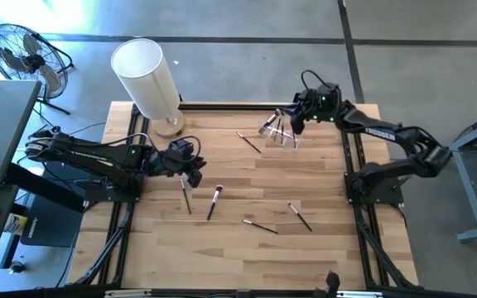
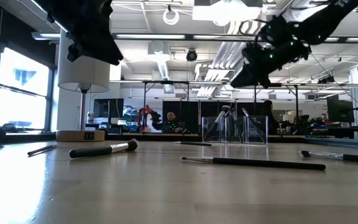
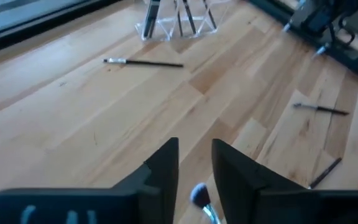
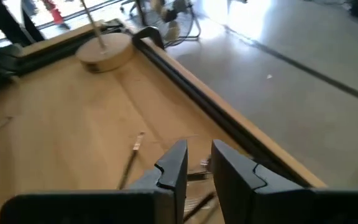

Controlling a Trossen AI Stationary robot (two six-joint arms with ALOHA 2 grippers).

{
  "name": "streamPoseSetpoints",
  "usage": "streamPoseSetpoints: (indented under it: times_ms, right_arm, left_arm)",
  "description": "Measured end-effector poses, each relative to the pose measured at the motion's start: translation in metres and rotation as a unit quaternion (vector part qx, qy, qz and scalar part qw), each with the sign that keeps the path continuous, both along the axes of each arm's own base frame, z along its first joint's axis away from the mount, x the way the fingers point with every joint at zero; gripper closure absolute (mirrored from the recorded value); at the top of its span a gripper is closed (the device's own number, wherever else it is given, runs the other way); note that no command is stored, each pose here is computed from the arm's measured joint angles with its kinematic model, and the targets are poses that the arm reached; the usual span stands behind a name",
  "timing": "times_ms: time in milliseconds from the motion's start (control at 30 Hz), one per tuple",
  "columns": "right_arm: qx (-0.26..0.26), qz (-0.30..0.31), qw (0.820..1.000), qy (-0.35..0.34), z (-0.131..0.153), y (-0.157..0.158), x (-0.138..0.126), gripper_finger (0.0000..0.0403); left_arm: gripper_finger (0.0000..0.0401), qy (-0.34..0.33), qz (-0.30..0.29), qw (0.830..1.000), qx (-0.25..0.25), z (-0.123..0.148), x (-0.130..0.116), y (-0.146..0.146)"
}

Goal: Pick & Place Makeup Brushes
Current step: Put the black makeup brush into the transparent organizer

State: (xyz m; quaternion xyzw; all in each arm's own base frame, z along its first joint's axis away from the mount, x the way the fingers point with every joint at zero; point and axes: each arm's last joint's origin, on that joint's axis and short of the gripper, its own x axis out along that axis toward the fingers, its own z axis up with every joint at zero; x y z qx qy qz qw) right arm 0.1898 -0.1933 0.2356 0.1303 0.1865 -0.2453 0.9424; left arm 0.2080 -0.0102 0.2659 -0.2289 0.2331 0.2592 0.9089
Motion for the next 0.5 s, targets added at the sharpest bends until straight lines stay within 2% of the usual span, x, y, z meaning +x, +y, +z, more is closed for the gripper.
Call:
streamPoseSetpoints:
  times_ms: [167, 333, 433, 500]
  right_arm:
    - [0.014, 0.047, 0.998, 0.034, 0.030, 0.023, 0.012, 0.0359]
    - [0.008, 0.074, 0.991, 0.109, 0.036, 0.053, 0.027, 0.0399]
    - [0.015, 0.063, 0.988, 0.138, 0.031, 0.068, 0.032, 0.0392]
    - [0.023, 0.057, 0.987, 0.148, 0.027, 0.074, 0.034, 0.0388]
  left_arm:
    - [0.0291, -0.020, -0.003, 1.000, 0.003, 0.003, 0.002, 0.000]
    - [0.0291, -0.016, -0.003, 1.000, 0.009, 0.003, 0.003, 0.000]
    - [0.0291, -0.002, 0.029, 0.999, -0.020, -0.007, 0.008, 0.000]
    - [0.0290, 0.017, 0.070, 0.996, -0.056, -0.015, 0.005, 0.000]
